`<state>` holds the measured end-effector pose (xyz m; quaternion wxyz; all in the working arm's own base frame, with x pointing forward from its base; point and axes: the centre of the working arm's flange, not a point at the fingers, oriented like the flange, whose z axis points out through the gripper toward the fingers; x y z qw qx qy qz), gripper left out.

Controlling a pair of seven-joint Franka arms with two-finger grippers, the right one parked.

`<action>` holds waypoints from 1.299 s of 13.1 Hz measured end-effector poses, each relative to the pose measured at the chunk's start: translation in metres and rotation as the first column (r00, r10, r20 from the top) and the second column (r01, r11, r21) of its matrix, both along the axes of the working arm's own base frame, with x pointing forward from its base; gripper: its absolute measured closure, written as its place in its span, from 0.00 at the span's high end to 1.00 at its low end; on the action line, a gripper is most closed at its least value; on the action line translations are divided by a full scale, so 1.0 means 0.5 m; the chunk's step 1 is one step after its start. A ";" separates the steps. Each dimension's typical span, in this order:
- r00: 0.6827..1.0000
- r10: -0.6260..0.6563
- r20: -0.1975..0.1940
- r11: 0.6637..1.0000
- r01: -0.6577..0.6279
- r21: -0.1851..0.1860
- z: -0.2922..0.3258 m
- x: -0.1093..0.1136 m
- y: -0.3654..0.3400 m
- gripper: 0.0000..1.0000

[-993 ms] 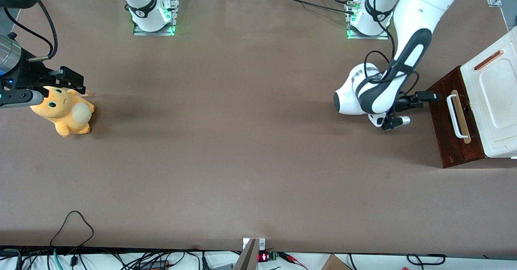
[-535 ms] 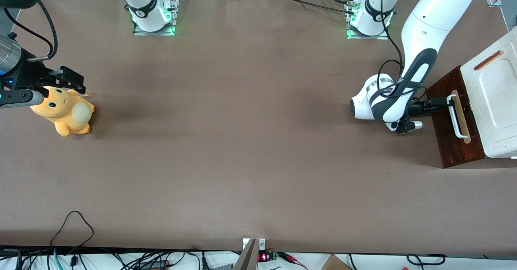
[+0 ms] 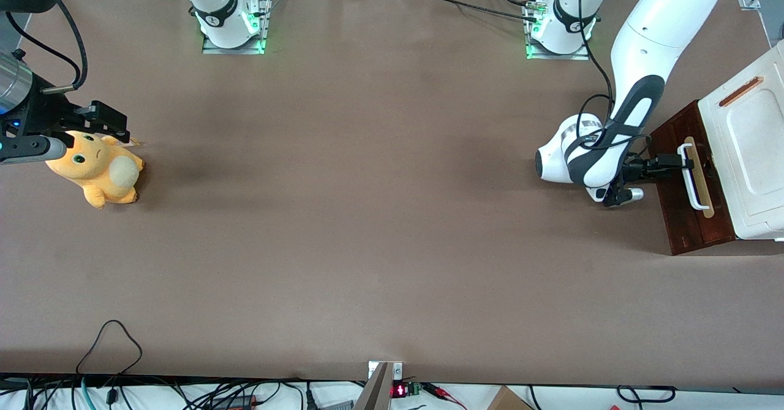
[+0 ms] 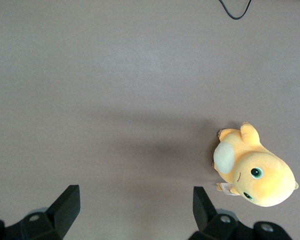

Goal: Open lower drawer with left arm only
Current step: 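Lower the open left gripper around the white drawer handle, then close the left gripper on the white drawer handle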

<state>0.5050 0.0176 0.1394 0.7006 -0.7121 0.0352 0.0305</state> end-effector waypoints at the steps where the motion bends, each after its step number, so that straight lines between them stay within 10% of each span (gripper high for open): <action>1: 1.000 -0.002 0.013 1.000 0.001 0.002 0.003 0.002 -0.002 0.80; 17: 0.996 -0.025 0.086 0.998 0.020 0.056 0.022 0.014 0.033 0.51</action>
